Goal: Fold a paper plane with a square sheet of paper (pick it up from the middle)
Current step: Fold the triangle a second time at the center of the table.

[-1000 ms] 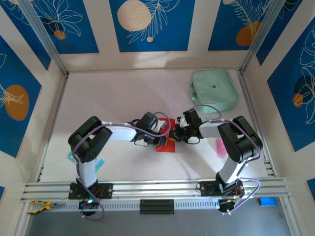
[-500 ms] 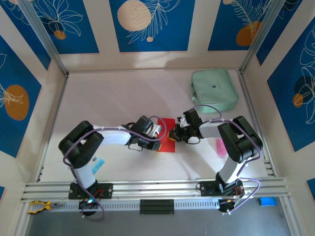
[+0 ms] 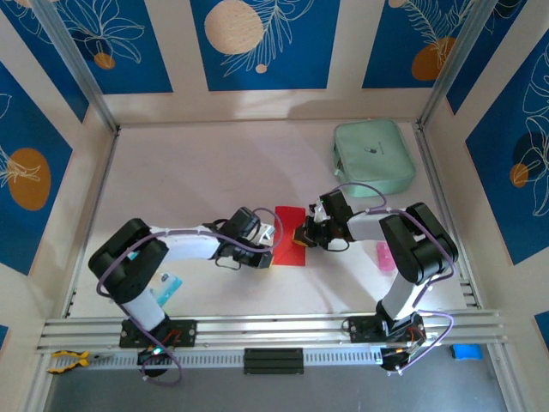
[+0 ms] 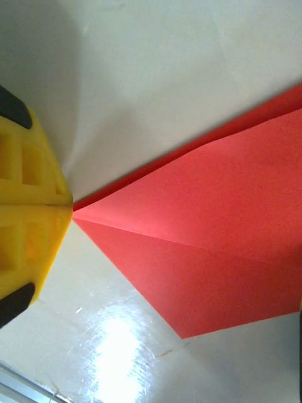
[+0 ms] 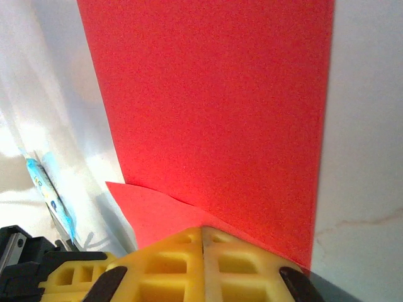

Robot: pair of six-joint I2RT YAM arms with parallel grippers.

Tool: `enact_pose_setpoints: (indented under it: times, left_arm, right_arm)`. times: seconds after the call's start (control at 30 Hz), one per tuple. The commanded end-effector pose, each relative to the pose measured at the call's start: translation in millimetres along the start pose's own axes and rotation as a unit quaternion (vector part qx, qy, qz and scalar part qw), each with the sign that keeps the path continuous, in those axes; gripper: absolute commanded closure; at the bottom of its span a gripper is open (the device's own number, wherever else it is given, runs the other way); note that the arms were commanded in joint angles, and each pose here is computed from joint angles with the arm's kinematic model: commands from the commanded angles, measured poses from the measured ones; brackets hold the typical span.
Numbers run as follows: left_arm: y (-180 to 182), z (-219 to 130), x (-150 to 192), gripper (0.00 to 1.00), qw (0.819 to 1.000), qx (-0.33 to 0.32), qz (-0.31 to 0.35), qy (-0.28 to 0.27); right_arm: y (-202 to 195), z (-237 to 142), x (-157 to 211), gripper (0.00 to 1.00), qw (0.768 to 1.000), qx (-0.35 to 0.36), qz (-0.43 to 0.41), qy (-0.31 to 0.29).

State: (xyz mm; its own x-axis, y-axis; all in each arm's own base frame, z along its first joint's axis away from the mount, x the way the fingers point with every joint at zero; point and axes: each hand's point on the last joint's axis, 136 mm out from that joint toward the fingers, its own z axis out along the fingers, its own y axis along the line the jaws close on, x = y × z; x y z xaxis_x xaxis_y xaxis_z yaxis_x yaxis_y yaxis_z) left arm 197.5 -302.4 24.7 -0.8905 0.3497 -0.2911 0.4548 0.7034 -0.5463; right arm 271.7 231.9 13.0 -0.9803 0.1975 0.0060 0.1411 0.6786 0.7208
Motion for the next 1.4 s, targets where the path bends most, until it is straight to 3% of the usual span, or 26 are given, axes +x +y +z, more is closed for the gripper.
enact_pose_setpoints:
  times: [0.0,0.17,0.27,0.47,0.67,0.93,1.2,1.37]
  left_arm:
    - [-15.7,-15.3,-14.1,1.0,1.0,0.009,0.007,-0.019]
    - [-42.3,-13.6,-40.7,1.0,0.997,0.064,0.002,-0.037]
    - [-48.7,-1.2,-44.5,1.0,0.996,0.089,-0.007,-0.016]
    - [-27.9,20.4,-22.5,1.0,0.997,0.066,-0.03,0.032]
    - [-7.9,20.1,13.8,1.0,0.996,0.037,-0.052,0.069]
    - [3.2,8.5,38.7,1.0,0.995,0.019,-0.066,0.073]
    - [-32.7,-16.4,-7.9,1.0,0.997,0.067,-0.026,-0.01]
    - [-41.0,2.0,-38.4,1.0,0.997,0.079,-0.019,-0.001]
  right_arm:
    - [-43.2,2.3,17.9,1.0,0.996,0.073,0.041,0.02]
    - [-44.7,4.0,18.6,1.0,0.996,0.075,0.043,0.021]
    - [-43.8,4.9,17.9,1.0,0.996,0.074,0.043,0.02]
    - [-44.6,4.9,20.2,1.0,0.996,0.077,0.042,0.022]
    - [-45.7,2.2,19.7,1.0,0.996,0.083,0.041,0.016]
    - [-41.6,3.8,19.0,1.0,0.997,0.072,0.035,0.018]
    - [-32.5,3.5,17.0,1.0,0.998,0.061,0.021,0.02]
    - [-35.7,4.8,18.4,1.0,0.997,0.067,0.025,0.022]
